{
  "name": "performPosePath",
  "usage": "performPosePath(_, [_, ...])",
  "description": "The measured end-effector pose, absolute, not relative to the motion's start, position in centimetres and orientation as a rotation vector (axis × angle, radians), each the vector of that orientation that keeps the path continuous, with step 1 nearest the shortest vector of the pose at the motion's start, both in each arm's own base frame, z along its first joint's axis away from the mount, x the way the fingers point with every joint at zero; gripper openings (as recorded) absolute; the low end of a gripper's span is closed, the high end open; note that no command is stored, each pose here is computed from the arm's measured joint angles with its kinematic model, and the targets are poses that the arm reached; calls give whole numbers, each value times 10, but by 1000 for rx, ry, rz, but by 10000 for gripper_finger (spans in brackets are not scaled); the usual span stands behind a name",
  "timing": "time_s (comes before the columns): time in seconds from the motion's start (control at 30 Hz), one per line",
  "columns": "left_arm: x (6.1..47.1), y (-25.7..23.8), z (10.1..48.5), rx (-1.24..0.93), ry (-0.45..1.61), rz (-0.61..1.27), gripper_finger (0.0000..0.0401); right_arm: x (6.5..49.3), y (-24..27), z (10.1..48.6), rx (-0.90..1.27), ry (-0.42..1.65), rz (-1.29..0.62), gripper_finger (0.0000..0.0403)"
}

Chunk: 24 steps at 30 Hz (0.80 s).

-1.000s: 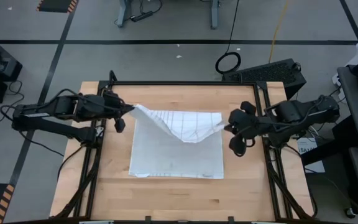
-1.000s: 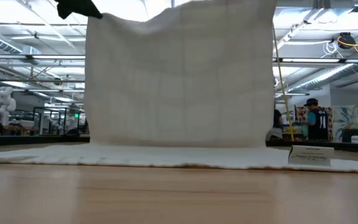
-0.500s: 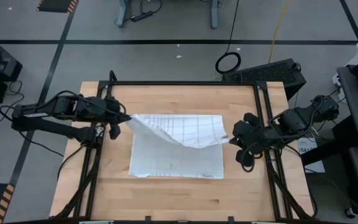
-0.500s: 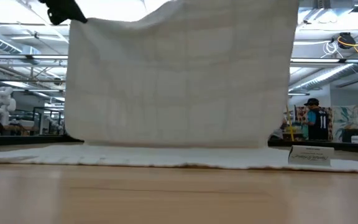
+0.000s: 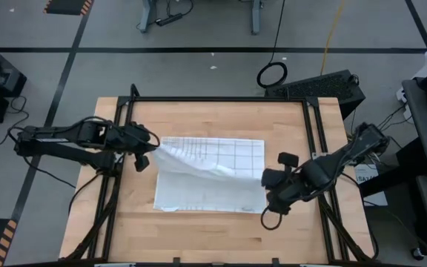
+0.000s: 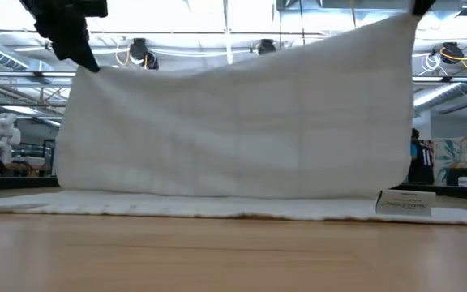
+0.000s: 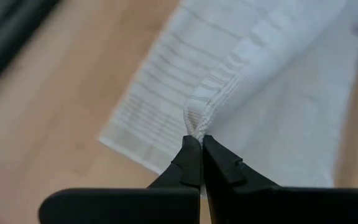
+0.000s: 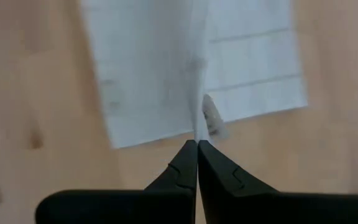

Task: Roll towel
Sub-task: Roll the white towel

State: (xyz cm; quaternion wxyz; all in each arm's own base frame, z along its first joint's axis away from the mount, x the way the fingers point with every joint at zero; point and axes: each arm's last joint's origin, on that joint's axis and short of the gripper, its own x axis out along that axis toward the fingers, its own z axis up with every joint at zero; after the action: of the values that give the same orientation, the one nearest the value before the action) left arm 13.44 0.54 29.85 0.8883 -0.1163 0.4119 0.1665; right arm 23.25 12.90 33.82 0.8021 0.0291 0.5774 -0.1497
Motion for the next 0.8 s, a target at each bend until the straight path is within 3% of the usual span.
performPosePath(0.37, [152, 27, 317, 108, 605, 738, 2, 240, 53, 354, -273, 1145, -616, 0])
performPosePath(0.63, [169, 65, 334, 287, 506, 883, 2, 228, -41, 379, -254, 1140, -726, 0])
performPosePath(0.8, [168, 95, 338, 292, 470, 884, 2, 210, -86, 401, -153, 994, -686, 0])
